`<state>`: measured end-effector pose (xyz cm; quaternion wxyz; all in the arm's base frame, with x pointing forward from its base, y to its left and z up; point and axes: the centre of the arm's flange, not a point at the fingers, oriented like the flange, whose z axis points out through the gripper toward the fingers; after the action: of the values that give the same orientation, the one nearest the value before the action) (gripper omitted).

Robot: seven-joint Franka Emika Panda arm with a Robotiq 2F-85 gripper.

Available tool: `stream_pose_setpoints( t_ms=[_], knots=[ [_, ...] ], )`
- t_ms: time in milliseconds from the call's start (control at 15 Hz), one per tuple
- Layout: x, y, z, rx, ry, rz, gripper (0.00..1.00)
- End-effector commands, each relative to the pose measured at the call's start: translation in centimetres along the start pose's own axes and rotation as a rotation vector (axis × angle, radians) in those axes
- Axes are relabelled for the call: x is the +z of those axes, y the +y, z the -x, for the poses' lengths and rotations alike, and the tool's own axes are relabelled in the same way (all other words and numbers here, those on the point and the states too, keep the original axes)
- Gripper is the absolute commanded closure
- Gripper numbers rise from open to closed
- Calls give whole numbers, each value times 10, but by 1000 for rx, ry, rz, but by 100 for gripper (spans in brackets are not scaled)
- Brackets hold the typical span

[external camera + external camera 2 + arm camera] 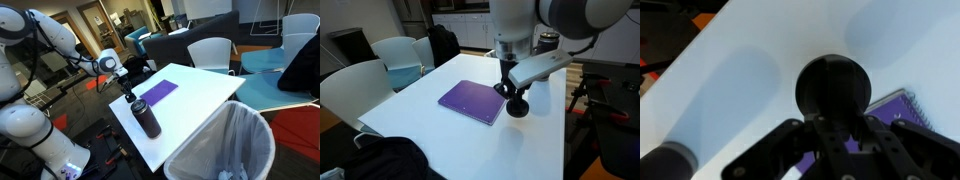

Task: Remove the lid from the bottle, then move the bottle forward, then put the lid on the bottle

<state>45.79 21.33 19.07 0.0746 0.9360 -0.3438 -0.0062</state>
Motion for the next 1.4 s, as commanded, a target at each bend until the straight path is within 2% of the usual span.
stream_pose_setpoints(
  t_ms=[0, 267, 533, 933, 1267, 1333],
  knots=[
    [-77, 37, -35, 143, 63, 36, 94],
    [-123, 78, -82, 297, 99, 5, 94],
    [-146, 116, -119, 425, 102, -45, 94],
    [-155, 160, -150, 631, 72, -47, 94],
    [-155, 199, -165, 788, -15, -26, 94],
    [-157, 204, -160, 868, 18, -8, 94]
  ],
)
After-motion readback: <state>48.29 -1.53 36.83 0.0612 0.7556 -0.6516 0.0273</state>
